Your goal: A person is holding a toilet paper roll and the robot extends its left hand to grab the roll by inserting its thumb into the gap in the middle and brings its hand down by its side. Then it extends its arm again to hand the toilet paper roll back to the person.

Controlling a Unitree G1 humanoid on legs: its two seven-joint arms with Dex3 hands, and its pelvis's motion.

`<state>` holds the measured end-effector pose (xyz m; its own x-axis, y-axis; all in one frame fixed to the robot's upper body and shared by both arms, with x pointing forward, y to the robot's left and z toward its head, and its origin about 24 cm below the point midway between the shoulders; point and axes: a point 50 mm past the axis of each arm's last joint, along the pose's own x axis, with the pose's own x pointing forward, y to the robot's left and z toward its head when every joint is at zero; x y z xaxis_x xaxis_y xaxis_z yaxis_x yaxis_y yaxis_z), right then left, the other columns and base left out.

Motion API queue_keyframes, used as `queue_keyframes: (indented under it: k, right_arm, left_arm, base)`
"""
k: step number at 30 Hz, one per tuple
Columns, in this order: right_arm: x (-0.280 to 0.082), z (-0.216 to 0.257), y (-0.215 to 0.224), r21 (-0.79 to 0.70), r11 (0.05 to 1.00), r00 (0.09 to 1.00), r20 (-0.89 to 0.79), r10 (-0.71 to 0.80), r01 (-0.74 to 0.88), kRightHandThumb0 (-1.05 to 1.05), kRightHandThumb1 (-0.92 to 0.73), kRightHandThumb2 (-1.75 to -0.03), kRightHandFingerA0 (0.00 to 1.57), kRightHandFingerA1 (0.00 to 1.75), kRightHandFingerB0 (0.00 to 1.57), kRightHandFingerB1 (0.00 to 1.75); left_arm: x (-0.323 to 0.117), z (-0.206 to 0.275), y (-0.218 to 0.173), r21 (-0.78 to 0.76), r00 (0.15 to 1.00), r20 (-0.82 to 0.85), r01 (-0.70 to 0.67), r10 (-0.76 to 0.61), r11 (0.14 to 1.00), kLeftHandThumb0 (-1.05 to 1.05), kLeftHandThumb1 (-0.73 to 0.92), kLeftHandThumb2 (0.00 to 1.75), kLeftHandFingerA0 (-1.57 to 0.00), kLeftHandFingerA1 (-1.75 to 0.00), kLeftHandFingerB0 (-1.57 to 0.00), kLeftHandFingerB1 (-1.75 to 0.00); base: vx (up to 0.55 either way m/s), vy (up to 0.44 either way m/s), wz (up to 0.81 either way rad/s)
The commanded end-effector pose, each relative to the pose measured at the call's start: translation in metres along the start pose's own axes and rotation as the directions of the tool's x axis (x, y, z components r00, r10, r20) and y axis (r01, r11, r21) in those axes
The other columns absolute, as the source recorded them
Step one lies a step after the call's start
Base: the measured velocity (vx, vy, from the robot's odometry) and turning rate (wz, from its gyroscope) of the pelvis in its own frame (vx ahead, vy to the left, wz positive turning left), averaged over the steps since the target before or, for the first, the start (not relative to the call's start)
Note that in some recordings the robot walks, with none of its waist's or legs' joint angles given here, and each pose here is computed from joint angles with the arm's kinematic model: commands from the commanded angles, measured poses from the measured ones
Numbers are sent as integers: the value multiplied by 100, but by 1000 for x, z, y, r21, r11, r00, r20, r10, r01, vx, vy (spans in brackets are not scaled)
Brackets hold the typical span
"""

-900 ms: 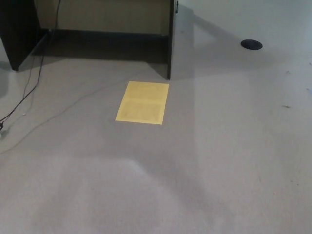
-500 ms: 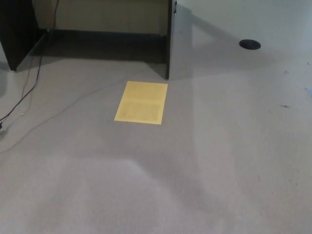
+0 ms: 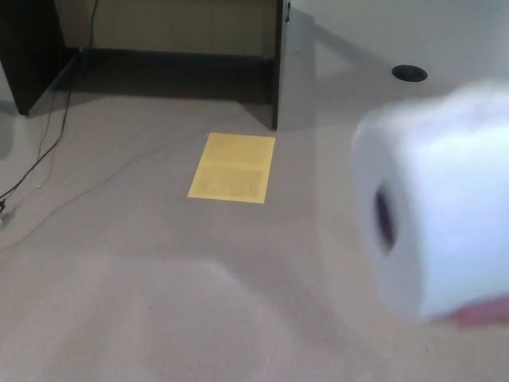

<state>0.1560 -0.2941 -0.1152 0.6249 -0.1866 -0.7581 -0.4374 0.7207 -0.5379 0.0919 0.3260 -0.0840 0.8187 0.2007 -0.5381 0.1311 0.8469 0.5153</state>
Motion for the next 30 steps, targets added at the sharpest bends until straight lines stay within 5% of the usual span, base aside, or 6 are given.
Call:
queue_keyframes:
  k: [1,2,5,6,14,30]
  right_arm:
    - [-3,-9,-7,-23,999,1000,-17,-23,23,-39,-67,-60,77,61,53,41]
    - [-4,-10,-7,-23,999,1000,-18,-25,24,-39,-67,-61,76,59,53,41]
    - [-4,-10,-9,-15,999,999,-16,-35,35,-38,-67,-60,75,59,53,41]
    - [-4,-9,-11,-15,999,999,-15,-37,37,-39,-67,-60,75,63,54,42]
    - [-1,-3,-12,-14,999,999,-4,-38,38,-39,-67,-60,80,73,54,42]
    - [2,5,-12,-28,999,999,18,-43,44,-39,-66,-60,82,70,56,43]
  left_arm:
    - [-1,6,3,-92,998,58,-27,32,995,-31,47,57,-16,-33,-14,-29]
    - [0,10,4,-105,996,87,-24,33,994,-19,44,91,-1,-48,0,-47]
    - [2,41,13,-103,961,267,-42,68,994,-23,36,87,-2,-48,0,-47]
    - [1,55,17,-94,937,341,-45,75,995,-64,43,70,-17,-36,-11,-37]
    - [-34,198,24,-35,581,814,37,7,999,-25,22,82,-9,-51,-7,-50]
    - [-57,358,2,143,159,977,-7,-141,990,-44,36,52,-21,-31,-17,-28]
  base:
    - [0,0,0]
    - [0,0,0]
    - [0,0,0]
    - [0,0,0]
    - [0,0,0]
    - [0,0,0]
